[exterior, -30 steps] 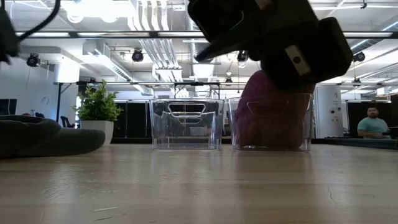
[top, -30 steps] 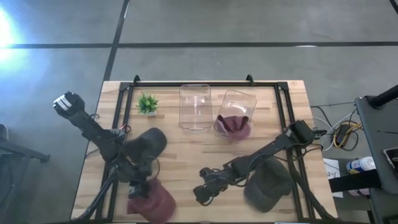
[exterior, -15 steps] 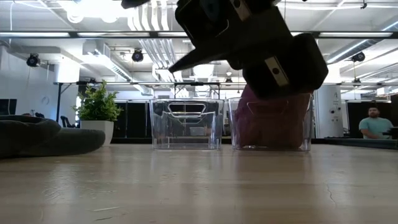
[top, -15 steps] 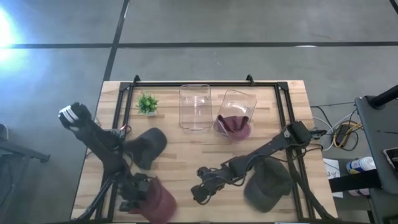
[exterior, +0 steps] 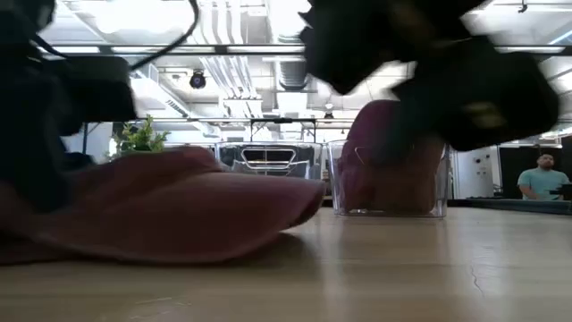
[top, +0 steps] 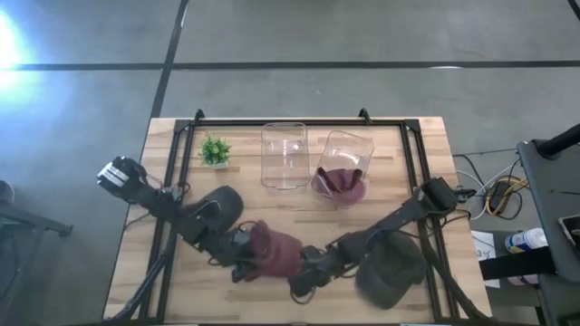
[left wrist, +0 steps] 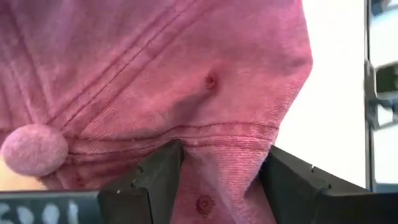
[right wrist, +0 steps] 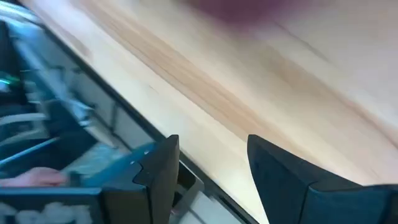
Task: Pick & Place hat
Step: Put the red cap into the right transparent bin
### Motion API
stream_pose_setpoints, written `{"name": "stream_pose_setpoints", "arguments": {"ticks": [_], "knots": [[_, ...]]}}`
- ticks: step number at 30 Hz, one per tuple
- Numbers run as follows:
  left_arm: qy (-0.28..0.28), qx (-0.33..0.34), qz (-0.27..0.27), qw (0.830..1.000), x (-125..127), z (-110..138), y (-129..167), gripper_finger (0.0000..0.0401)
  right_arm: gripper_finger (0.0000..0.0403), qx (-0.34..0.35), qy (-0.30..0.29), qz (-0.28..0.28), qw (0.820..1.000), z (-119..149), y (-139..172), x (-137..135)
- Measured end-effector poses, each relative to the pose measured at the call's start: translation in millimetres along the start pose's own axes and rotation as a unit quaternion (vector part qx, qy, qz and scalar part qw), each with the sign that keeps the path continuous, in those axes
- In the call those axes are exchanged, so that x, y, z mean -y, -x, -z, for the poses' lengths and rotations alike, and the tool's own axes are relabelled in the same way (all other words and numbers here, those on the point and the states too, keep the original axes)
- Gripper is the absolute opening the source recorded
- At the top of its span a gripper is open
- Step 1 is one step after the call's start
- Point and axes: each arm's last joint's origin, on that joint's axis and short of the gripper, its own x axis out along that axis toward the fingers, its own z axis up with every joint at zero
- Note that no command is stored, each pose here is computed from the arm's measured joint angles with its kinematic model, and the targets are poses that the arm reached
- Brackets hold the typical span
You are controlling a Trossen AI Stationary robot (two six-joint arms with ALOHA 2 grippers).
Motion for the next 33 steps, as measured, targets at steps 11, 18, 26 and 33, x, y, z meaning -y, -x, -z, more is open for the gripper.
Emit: {"name": "stream_pose_setpoints", "arguments": {"ticks": [11,18,26,33], "knots": [[-0.052,-0.027,0.051,0.997,10,6,4,0.021,0.0185,0.136,-0.022,0.006,0.99,7,-1,10],[-0.032,-0.026,0.059,0.997,13,8,5,0.021,0.0185,0.15,-0.075,-0.07,0.983,-1,-17,30],[-0.069,-0.017,0.07,0.995,20,3,5,0.021,0.0185,0.193,-0.081,-0.149,0.966,-16,-21,39],[-0.111,0.013,0.059,0.992,24,-8,4,0.0211,0.0147,0.182,0.042,-0.154,0.97,-28,-12,15]]}}
